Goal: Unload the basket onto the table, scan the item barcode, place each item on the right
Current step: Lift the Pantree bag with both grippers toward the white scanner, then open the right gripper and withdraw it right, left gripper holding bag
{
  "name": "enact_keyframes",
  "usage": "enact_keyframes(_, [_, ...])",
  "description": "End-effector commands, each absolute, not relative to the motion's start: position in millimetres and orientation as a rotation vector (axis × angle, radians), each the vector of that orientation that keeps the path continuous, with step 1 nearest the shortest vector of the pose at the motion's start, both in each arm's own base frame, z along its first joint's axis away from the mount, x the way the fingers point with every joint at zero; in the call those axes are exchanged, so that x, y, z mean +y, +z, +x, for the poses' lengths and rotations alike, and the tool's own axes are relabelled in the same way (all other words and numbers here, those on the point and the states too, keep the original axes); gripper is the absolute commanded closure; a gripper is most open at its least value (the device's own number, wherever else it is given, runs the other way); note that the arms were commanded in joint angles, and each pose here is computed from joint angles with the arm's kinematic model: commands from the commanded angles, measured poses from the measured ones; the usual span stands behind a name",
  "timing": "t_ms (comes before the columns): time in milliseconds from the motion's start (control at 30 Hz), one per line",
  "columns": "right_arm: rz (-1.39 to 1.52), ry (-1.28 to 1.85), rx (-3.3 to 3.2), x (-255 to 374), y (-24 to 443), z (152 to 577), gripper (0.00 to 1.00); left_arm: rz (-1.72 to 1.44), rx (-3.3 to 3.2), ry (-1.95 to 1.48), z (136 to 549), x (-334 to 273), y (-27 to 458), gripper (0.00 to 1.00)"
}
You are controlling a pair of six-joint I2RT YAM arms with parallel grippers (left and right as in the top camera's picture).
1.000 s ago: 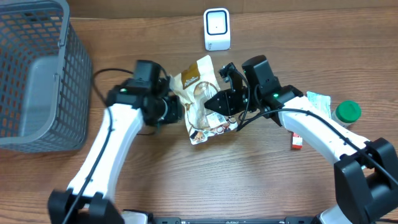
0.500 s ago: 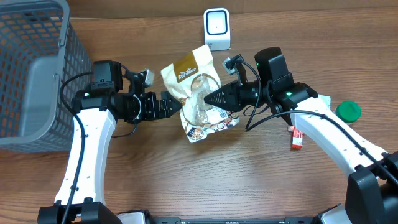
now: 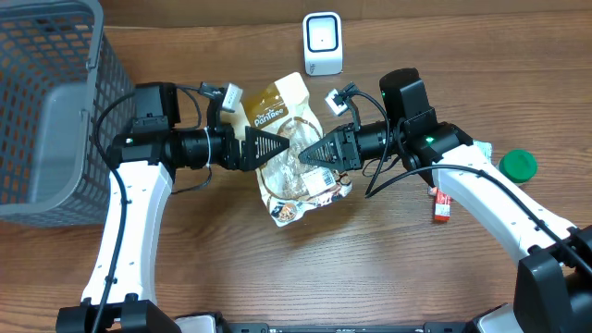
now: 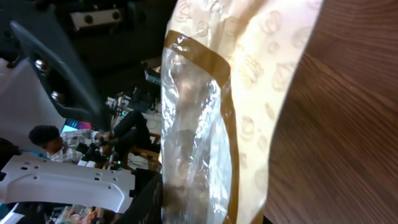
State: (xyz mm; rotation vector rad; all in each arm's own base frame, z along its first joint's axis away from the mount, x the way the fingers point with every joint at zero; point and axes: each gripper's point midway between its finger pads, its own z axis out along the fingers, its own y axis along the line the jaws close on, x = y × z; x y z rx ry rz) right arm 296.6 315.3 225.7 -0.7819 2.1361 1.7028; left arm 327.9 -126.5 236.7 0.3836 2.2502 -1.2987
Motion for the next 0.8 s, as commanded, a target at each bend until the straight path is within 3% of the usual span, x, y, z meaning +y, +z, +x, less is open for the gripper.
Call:
enact_keyframes(0, [-0.815,1.723,2.083,313.5,244.8,289.9,0.96,0.460,2.138,-1.395,323.1,-136.4,258.5,0.12])
enact_keyframes(133, [-0.815,1.723,2.083,313.5,244.8,289.9,0.96,0.472,2.138,-1.400,321.9,-139.9,258.6,0.36])
enact_keyframes(167, [-0.815,1.723,2.083,313.5,244.8,289.9,0.96,0.478,2.138,-1.403,321.3,-141.5,258.6,0.36])
enact_keyframes(267, [-0.822,1.734,2.078,313.6,245.9,288.5,0.96,0.503,2.132,-1.407,320.0,-147.0,259.1,0.22])
enact_keyframes(367, [-0.837,1.754,2.067,314.0,247.9,285.6,0.96,0.542,2.124,-1.396,320.2,-154.4,258.5,0.22])
enact_keyframes(467, [-0.838,1.754,2.067,314.2,247.8,285.5,0.96,0.556,2.152,-1.357,322.1,-161.2,253.3,0.29])
enact_keyframes(600, [-0.838,1.754,2.067,314.2,247.8,285.4,0.96,0.548,2.198,-1.293,326.4,-164.9,245.4,0.53])
enact_keyframes(767, [-0.838,1.753,2.067,314.2,247.8,285.5,0.95,0.552,2.191,-1.266,330.3,-164.9,245.4,0.75])
